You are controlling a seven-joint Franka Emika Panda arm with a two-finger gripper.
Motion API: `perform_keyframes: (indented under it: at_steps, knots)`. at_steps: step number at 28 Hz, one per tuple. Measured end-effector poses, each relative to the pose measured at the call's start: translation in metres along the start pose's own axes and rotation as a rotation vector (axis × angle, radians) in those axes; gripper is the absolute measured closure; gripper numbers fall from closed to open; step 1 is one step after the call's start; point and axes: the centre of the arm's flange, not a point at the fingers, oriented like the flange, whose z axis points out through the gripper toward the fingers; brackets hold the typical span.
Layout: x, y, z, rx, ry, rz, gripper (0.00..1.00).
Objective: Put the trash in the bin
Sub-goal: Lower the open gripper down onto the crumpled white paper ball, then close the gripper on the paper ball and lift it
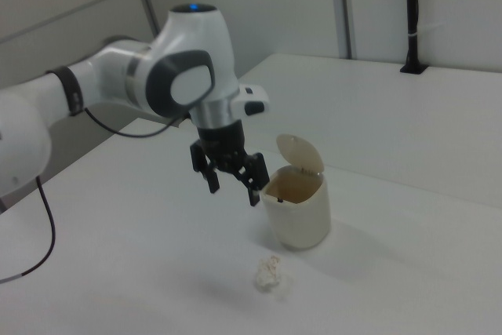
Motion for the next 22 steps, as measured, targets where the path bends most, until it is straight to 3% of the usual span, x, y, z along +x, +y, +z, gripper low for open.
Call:
perform_keyframes:
  at_steps: [12,22]
  knots:
    - [0.026,0.004,0.096,-0.053,-0.114,-0.053,0.00]
    - [0.040,0.009,0.159,-0.089,-0.129,-0.070,0.00]
